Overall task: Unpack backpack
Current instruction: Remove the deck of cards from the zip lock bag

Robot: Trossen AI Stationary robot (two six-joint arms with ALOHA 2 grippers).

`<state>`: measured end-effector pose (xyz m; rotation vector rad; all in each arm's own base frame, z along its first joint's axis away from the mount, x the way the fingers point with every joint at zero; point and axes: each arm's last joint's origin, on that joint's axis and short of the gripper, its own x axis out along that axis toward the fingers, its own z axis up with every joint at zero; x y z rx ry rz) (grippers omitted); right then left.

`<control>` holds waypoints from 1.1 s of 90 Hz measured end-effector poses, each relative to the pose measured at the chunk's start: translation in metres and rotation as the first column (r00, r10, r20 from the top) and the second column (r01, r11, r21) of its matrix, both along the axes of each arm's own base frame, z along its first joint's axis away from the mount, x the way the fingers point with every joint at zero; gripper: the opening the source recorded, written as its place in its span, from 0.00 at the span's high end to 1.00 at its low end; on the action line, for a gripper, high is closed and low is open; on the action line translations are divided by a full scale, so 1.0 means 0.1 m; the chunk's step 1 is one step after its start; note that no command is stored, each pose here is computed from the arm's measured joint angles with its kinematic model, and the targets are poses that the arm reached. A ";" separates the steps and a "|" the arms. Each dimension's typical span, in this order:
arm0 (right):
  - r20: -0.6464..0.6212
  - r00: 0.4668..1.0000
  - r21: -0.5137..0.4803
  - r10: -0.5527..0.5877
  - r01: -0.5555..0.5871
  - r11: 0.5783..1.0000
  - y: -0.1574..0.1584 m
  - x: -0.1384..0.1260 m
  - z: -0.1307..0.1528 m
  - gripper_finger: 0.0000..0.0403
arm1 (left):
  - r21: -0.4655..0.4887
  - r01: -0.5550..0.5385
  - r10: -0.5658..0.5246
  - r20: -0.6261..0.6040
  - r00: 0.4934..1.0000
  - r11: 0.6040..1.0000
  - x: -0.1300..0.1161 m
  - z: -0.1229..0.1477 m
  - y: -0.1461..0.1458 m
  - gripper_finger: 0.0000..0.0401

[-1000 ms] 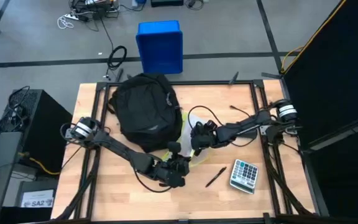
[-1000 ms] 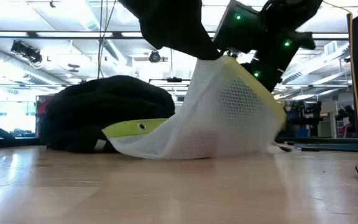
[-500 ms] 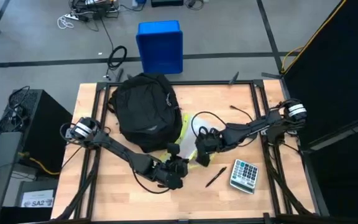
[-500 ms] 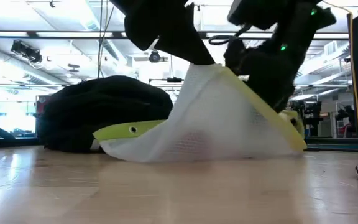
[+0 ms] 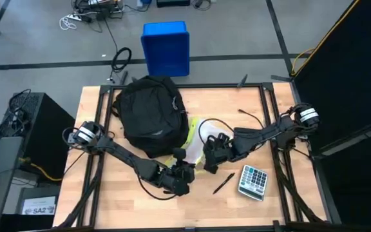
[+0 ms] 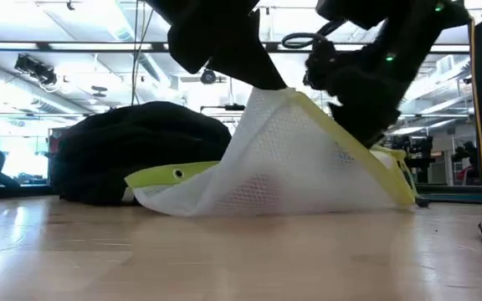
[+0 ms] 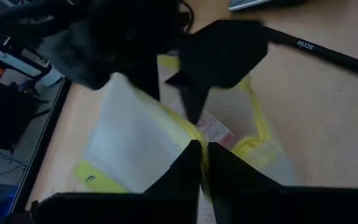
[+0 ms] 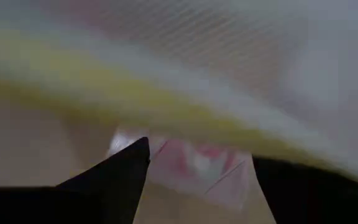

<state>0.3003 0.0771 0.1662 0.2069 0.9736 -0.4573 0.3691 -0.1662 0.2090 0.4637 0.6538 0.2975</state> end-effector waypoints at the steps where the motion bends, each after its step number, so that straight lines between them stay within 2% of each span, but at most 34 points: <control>1: 0.003 1.000 0.000 -0.003 0.003 1.000 -0.01 0.00 0.00 0.34 | 0.000 0.000 0.000 0.000 1.000 1.000 0.00 0.00 0.00 1.00; 11: 0.025 1.000 -0.012 0.000 0.000 1.000 -0.04 0.04 0.01 0.30 | 0.002 0.001 -0.001 -0.002 1.000 1.000 0.00 0.00 0.00 1.00; 20: -0.015 0.993 -0.072 0.117 -0.118 0.990 -0.04 0.04 0.02 0.28 | 0.005 0.002 -0.002 -0.007 1.000 1.000 0.00 0.00 0.00 1.00; 33: -0.155 0.919 -0.178 0.362 -0.386 0.905 -0.04 0.03 0.01 0.26 | 0.014 0.002 -0.002 -0.026 1.000 1.000 -0.02 -0.02 0.01 1.00; 45: -0.199 0.853 -0.143 0.482 -0.512 0.847 -0.06 0.03 0.00 0.28 | 0.003 0.017 -0.017 -0.044 0.999 1.000 -0.02 -0.03 0.01 1.00; 68: -0.240 0.761 -0.128 0.602 -0.640 0.758 -0.18 0.06 0.00 0.30 | -0.020 0.042 -0.044 -0.063 0.997 0.999 -0.02 -0.04 0.00 1.00; 86: -0.211 0.754 -0.051 0.623 -0.644 0.763 -0.29 0.11 -0.06 0.29 | -0.028 0.049 -0.051 -0.068 0.996 0.998 -0.02 -0.04 0.00 1.00; 99: -0.200 0.750 -0.099 0.631 -0.656 0.749 -0.34 0.19 -0.11 0.28 | -0.028 0.051 -0.053 -0.074 0.996 0.998 -0.03 -0.05 0.00 1.00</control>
